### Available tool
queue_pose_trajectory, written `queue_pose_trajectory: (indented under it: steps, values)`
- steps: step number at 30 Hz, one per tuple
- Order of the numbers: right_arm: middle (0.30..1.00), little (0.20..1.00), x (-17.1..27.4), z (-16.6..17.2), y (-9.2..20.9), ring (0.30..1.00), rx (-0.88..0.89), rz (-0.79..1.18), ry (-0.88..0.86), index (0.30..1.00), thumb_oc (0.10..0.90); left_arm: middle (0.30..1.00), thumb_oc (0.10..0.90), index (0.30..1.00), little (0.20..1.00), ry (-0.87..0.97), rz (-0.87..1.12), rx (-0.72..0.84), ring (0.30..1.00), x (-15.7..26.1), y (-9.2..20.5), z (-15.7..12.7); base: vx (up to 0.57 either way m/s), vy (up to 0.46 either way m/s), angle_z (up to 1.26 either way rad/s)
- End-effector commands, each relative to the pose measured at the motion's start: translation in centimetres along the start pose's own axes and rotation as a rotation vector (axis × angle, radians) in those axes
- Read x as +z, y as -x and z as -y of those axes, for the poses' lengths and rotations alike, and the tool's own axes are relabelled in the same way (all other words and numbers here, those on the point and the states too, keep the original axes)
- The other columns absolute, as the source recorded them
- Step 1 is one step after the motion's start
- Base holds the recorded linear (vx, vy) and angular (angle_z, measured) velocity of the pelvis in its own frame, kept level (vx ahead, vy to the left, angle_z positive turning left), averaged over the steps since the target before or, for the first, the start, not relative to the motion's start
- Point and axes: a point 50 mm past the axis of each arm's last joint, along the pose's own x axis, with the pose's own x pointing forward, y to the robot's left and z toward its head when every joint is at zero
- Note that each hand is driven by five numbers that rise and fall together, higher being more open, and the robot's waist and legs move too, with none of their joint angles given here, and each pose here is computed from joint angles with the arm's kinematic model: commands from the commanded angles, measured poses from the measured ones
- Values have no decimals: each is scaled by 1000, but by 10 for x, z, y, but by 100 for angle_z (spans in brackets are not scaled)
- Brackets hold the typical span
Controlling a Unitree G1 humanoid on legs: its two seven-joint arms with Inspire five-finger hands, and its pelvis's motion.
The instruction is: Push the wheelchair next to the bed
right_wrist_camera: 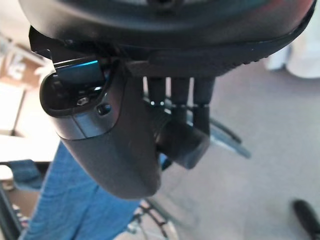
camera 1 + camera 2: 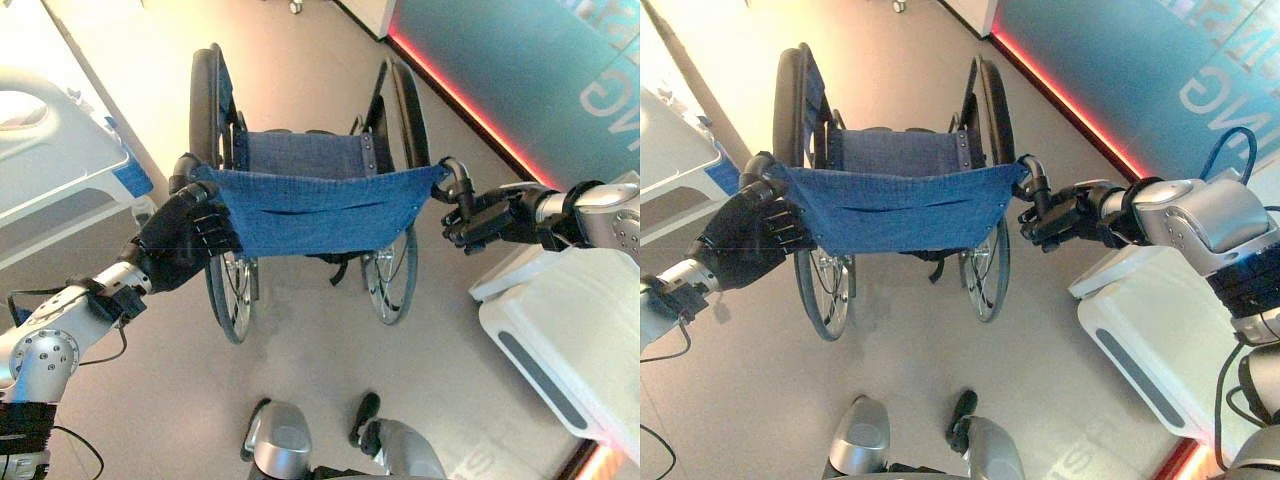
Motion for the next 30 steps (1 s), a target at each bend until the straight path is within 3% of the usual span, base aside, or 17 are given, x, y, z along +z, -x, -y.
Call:
queue_pose_trajectory:
  steps: [1,6,11,18,30]
  values:
    - [300,300,69,4,40,300,-101,325,220,300,400,300,400,300,300,-89,244,-358,300,41,-1,63,365,-70,12]
    - [300,300,71,6,42,300,-127,300,207,300,400,300,400,300,300,-77,232,-371,300,41,-8,59,439,-10,54]
    - [300,300,70,1,22,300,-134,267,164,300,400,300,400,300,300,-83,214,-382,300,28,-26,62,488,44,19]
    - [300,300,43,-6,3,300,-99,225,185,300,400,300,400,300,300,-88,230,-365,300,42,-15,64,450,111,-22]
    - [300,300,29,12,22,300,-73,252,154,300,400,300,400,300,300,-99,216,-333,300,66,-18,49,388,125,8]
